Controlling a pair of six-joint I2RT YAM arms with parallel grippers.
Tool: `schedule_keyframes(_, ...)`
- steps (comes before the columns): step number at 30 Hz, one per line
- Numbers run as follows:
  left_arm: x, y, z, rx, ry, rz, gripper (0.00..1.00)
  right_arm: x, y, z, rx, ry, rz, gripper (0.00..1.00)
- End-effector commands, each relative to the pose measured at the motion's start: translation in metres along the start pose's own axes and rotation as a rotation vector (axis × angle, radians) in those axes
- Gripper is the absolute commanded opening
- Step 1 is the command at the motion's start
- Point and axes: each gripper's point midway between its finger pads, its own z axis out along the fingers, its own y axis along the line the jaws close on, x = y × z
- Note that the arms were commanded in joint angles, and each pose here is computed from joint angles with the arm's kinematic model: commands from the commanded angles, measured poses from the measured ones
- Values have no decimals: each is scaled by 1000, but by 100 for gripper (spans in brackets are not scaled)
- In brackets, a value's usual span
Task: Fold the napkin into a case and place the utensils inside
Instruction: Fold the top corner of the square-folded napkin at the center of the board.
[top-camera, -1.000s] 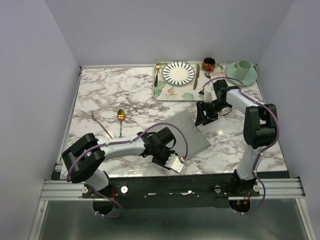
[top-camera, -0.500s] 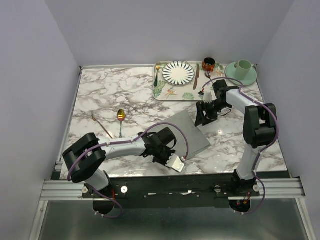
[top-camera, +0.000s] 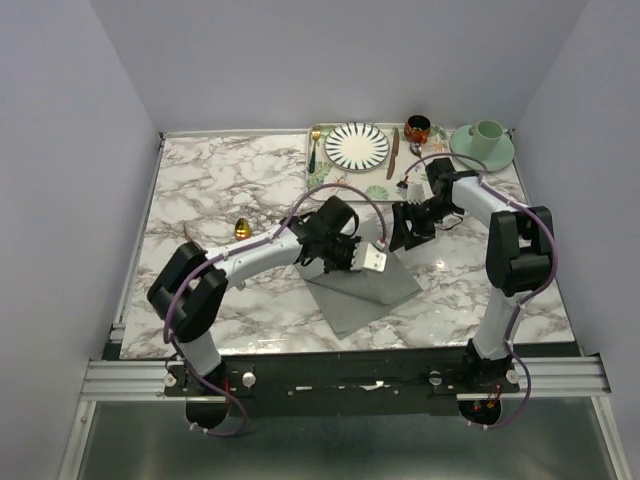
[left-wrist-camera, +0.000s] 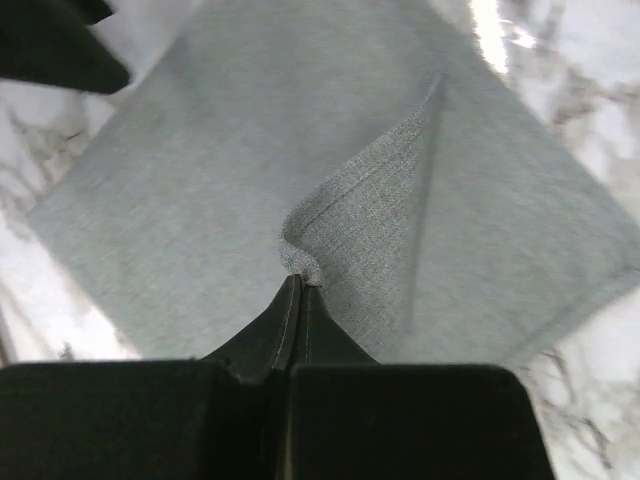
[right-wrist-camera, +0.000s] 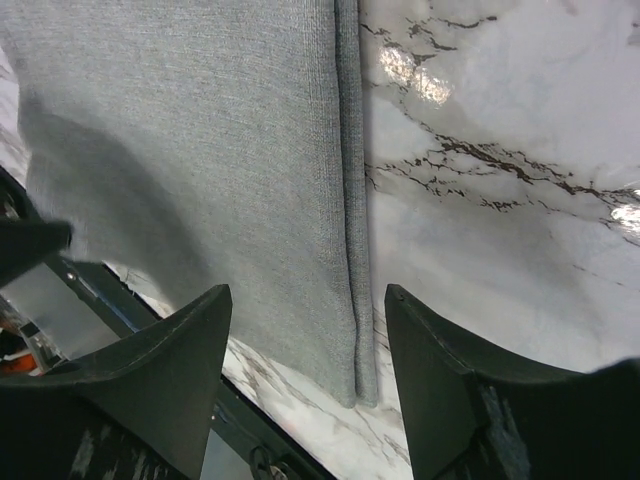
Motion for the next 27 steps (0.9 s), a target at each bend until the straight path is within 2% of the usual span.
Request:
schedule_keyframes(1,7,53,6,-55,-23,-132,0,-18,-3,-12,1,-25,-11,72)
schedule_keyframes(5,5,96,11,-97,-28,-156,0,-35,-12,-30,3,-69,0,74)
schedule_keyframes(11,22,130,22,-131,-11,-201,0,-40,-12,-39,-21,-73,1,74)
schedule_keyframes(27,38,148,39,-157,1,-225,0,-21,-6,-28,-81,-36,34,72)
